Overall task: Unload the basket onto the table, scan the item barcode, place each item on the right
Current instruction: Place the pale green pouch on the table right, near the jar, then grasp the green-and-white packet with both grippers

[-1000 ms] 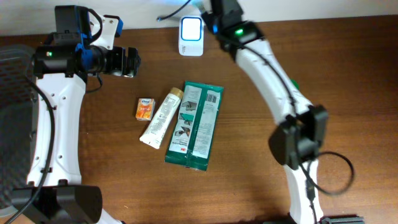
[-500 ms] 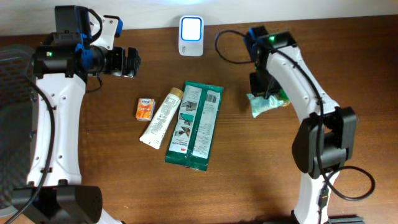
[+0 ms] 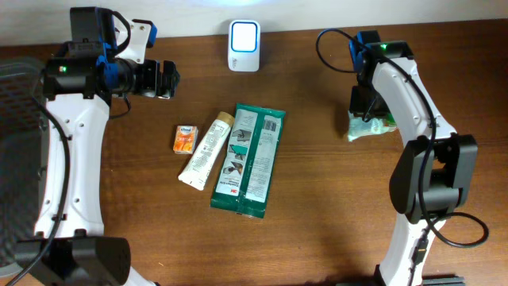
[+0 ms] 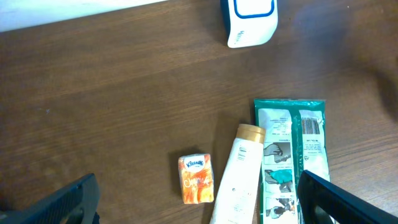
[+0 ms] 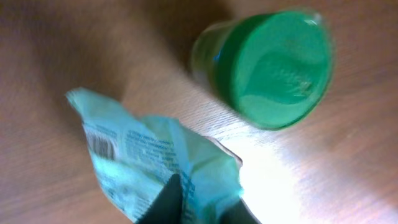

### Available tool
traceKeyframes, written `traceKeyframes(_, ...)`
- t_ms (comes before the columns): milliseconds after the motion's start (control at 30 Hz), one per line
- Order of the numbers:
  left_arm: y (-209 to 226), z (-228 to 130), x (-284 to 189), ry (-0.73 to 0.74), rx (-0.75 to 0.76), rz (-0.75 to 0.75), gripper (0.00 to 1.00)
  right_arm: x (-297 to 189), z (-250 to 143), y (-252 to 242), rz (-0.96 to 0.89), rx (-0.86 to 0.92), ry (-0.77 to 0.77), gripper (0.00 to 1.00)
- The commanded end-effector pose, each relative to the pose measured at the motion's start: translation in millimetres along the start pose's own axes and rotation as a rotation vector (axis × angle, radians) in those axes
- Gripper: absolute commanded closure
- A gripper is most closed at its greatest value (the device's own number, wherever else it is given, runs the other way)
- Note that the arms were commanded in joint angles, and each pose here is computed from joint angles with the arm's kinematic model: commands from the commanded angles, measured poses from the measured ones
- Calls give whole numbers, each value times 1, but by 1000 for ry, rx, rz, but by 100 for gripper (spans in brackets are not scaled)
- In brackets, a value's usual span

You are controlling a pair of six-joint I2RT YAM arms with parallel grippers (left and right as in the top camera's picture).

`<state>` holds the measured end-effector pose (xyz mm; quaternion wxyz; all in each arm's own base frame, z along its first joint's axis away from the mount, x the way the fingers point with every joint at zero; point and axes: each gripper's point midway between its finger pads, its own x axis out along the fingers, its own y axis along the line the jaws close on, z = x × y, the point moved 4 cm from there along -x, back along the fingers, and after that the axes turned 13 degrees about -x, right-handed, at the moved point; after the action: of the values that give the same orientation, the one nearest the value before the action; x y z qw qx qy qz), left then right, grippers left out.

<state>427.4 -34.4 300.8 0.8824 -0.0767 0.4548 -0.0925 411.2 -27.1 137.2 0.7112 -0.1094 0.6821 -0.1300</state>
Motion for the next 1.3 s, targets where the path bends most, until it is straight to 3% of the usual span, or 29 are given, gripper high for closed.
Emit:
traceKeyframes(0,-1,3,-6,-17,17,-10,1,-5,-16,5,52,-22,61,71)
traceKeyframes(33,-1,3,-6,-17,17,-10,1,-5,-23,0,14,-35,94,65)
traceKeyframes(133,-1,3,-6,-17,17,-10,1,-7,-29,-9,-4,-33,126,60)
traceKeyframes(200,-1,3,-6,-17,17,-10,1,-24,-25,-2,79,-42,107,58)
traceKeyframes(333,-1,3,-6,-17,17,-10,1,-72,-12,74,615,-141,6,53)
traceKeyframes(633,-5,3,-6,-17,17,-35,1,-34,-41,187,857,-234,54,63)
traceKeyframes(733,-20,-1,-7,4,0,-149,1,-23,-56,220,874,-270,53,63)
traceKeyframes(800,-20,-1,-6,8,-1,-149,1,-27,-61,250,904,-289,14,69)
traceKeyframes(900,-18,-4,-2,20,-5,-146,1,-21,-68,286,856,-200,-23,90)
traceKeyframes(1100,-19,-4,-2,21,-5,-146,1,11,-87,275,667,-162,14,89)
traceKeyframes(1267,-36,-17,11,81,20,-171,0,29,-71,225,689,-296,4,82)
